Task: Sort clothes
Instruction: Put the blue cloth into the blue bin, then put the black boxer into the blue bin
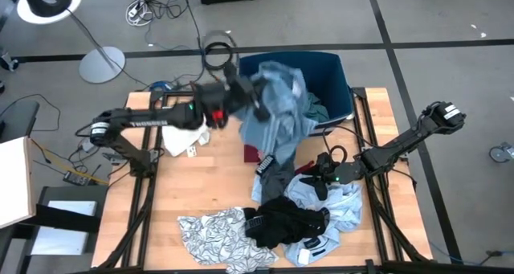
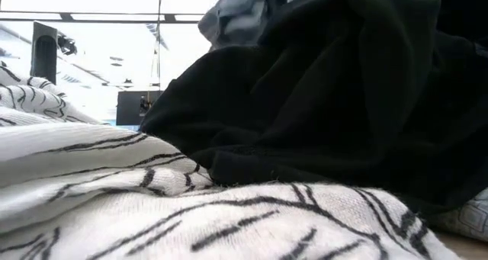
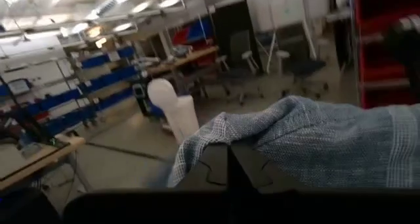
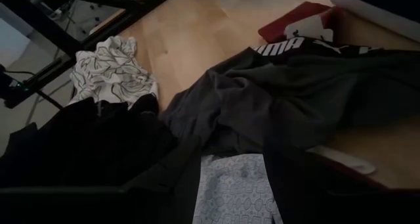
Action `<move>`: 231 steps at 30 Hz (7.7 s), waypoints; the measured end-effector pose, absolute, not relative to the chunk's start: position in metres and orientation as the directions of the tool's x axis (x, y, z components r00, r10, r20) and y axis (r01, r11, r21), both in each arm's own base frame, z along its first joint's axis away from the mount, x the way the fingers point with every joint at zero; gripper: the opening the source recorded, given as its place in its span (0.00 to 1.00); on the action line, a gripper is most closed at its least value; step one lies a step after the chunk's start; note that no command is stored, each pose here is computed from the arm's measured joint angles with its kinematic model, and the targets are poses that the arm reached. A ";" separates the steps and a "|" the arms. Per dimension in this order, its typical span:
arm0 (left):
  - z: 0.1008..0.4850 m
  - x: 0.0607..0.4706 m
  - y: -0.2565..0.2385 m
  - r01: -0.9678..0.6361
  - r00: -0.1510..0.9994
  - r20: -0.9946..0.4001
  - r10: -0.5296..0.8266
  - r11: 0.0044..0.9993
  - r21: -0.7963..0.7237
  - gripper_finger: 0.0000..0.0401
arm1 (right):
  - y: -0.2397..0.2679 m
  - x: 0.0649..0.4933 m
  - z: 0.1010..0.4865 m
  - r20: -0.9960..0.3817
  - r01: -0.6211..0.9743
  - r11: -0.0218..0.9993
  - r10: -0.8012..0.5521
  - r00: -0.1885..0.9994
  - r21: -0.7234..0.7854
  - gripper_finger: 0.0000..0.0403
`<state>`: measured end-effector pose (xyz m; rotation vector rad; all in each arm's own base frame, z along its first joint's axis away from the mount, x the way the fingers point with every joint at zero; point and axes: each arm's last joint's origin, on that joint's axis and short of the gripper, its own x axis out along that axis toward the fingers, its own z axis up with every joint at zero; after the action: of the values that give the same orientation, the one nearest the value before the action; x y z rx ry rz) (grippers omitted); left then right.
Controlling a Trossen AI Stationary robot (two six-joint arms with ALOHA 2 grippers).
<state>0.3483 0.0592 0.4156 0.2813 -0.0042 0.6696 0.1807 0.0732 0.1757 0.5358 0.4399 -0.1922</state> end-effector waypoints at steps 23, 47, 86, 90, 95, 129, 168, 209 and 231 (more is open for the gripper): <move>0.435 0.354 0.126 -0.574 0.716 -0.315 0.623 0.782 0.242 0.12 | 0.073 0.180 0.175 -0.458 0.293 0.847 -0.067 0.887 0.443 0.41; 0.419 0.238 -0.017 -0.273 0.902 -0.326 0.283 0.959 0.077 0.21 | 0.076 0.180 0.175 -0.458 0.272 0.844 -0.035 0.888 0.463 0.41; 0.177 0.152 -0.053 -0.191 0.976 -0.160 0.146 0.930 -0.313 0.21 | 0.048 0.289 0.285 -0.186 0.501 0.748 -0.619 0.763 -0.434 0.01; 0.177 0.152 -0.053 -0.187 0.978 -0.148 0.145 0.928 -0.324 0.21 | 0.017 0.298 0.331 -0.116 0.567 0.660 -0.696 0.709 -0.493 0.01; 0.177 0.152 -0.053 -0.186 0.979 -0.146 0.145 0.927 -0.325 0.21 | -0.037 0.298 0.370 -0.128 0.653 0.585 -0.783 0.608 -0.481 0.01; 0.176 0.152 -0.055 -0.142 0.983 -0.163 0.090 0.928 -0.344 0.21 | 0.037 0.215 0.417 -0.775 0.295 0.937 -0.044 0.630 0.187 0.30; 0.177 0.151 -0.058 -0.122 0.985 -0.156 0.071 0.927 -0.355 0.21 | 0.138 0.304 0.281 -0.766 0.051 0.983 0.106 0.634 0.178 0.01; 0.176 0.151 -0.058 -0.129 0.983 -0.163 0.080 0.938 -0.321 0.21 | -0.098 0.226 0.564 0.013 0.838 0.482 -0.865 0.502 -0.256 0.00; 0.175 0.151 -0.057 -0.139 0.981 -0.173 0.084 0.931 -0.338 0.21 | -0.162 0.280 0.295 -0.834 0.663 0.748 -0.349 0.428 0.027 0.24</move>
<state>0.1509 -0.0573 0.1750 -0.3568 0.1568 0.1146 0.2803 -0.1620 0.2951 0.3802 0.9314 -0.6514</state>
